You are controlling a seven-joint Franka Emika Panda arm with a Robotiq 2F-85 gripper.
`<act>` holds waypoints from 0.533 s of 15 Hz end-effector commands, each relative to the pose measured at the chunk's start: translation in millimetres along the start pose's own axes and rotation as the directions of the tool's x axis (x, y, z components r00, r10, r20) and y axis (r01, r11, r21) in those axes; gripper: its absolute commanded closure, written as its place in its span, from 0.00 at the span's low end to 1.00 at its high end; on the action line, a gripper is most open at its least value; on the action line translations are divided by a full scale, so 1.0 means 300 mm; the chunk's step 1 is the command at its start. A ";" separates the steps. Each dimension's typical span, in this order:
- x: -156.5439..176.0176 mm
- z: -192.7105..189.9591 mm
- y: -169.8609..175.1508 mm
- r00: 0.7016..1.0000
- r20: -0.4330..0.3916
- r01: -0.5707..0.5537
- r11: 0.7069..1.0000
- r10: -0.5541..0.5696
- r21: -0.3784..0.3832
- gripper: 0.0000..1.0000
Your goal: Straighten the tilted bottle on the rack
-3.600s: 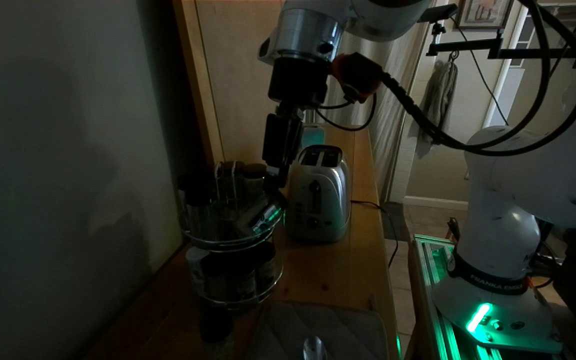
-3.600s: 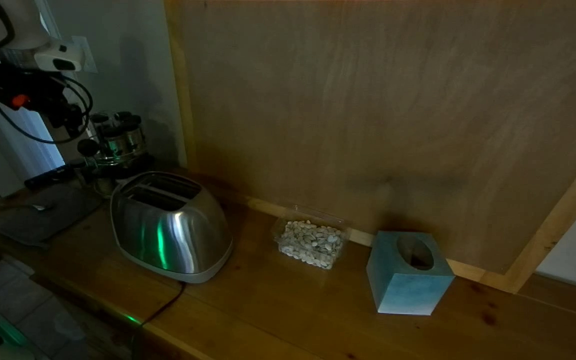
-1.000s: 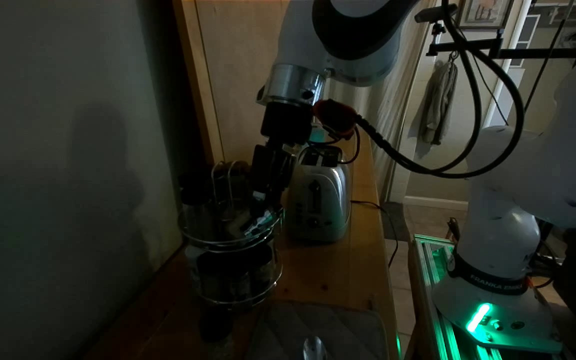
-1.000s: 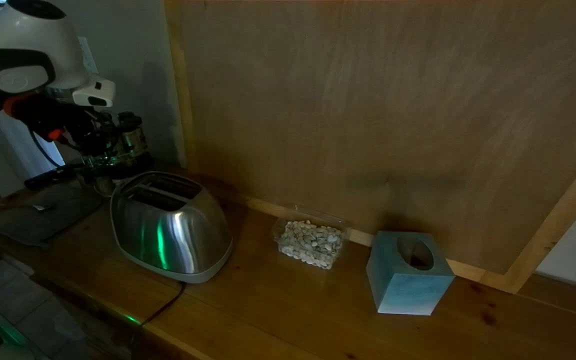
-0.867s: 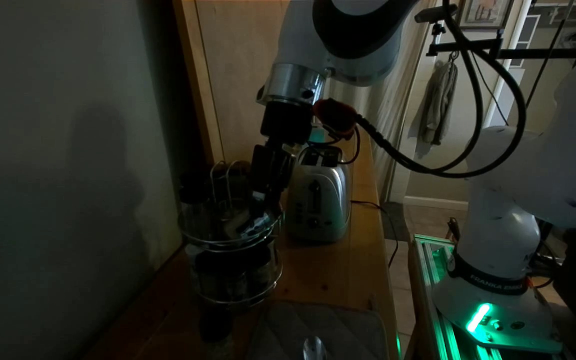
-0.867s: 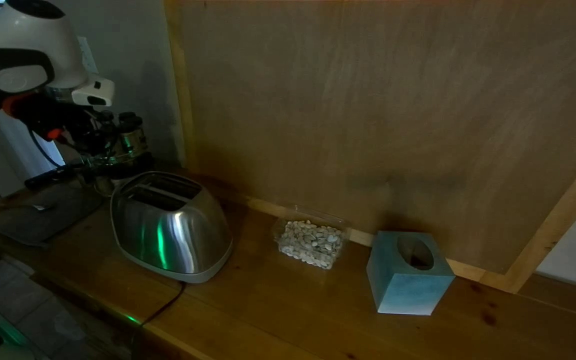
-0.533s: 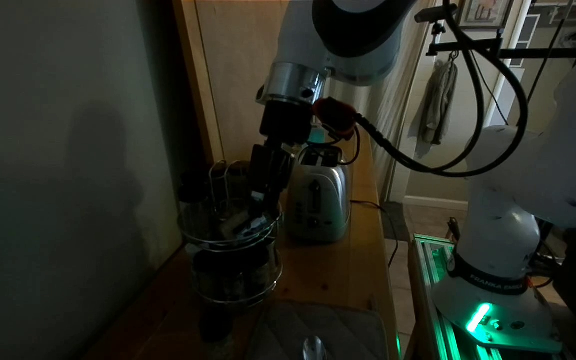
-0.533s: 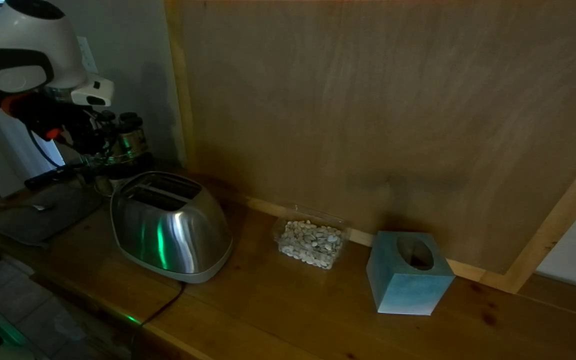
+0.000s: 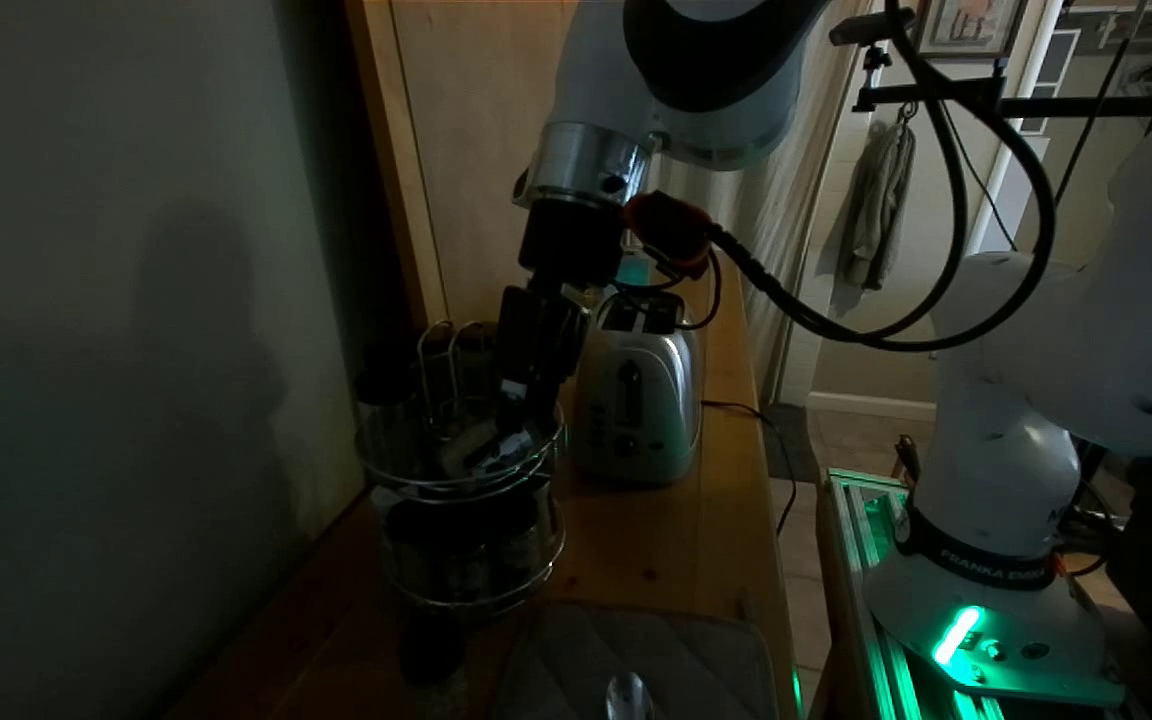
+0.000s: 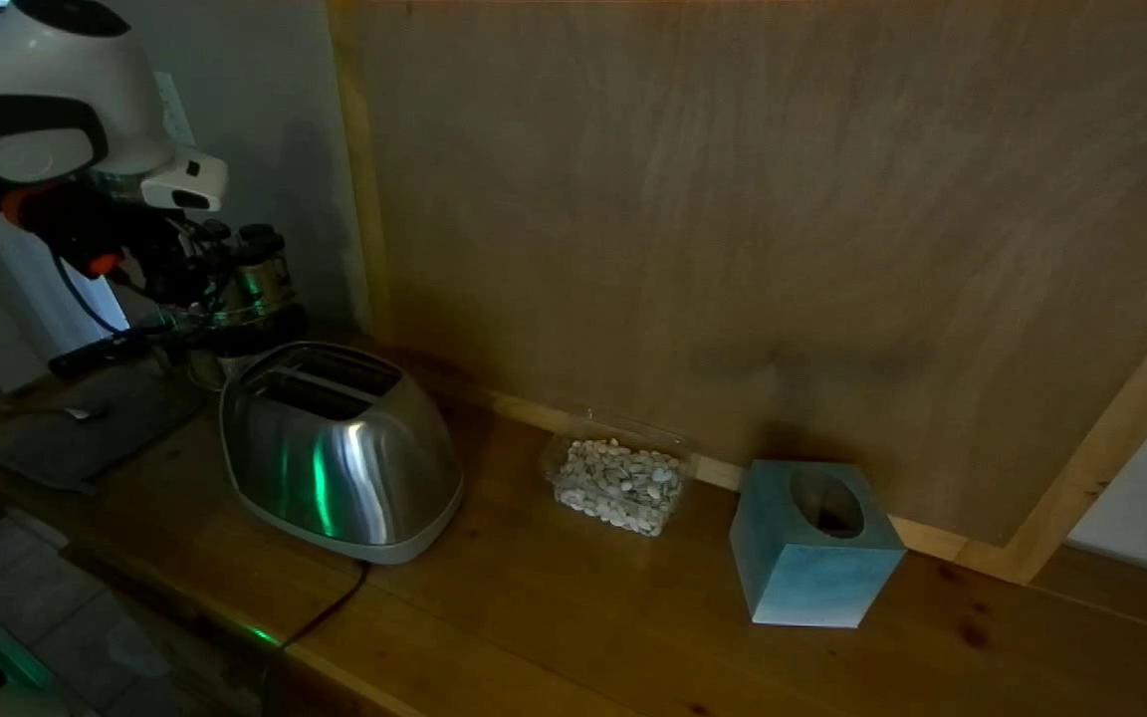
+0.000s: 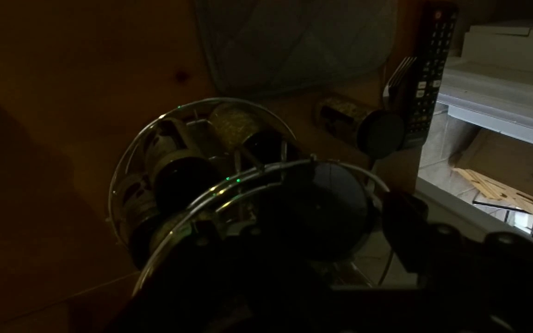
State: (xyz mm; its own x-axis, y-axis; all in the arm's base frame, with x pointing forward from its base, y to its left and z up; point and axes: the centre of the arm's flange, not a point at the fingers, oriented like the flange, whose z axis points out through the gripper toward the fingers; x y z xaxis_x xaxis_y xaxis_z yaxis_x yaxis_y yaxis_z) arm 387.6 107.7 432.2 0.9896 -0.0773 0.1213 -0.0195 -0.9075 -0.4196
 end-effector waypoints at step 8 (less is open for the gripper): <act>0.075 -0.103 -0.090 0.999 -0.034 -0.033 0.994 0.030 -0.106 0.65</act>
State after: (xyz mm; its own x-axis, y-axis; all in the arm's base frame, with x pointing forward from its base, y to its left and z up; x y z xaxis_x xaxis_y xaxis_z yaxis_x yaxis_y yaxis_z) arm 396.1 111.7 455.1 0.9839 -0.1153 0.1363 -0.0559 -0.9240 -0.3784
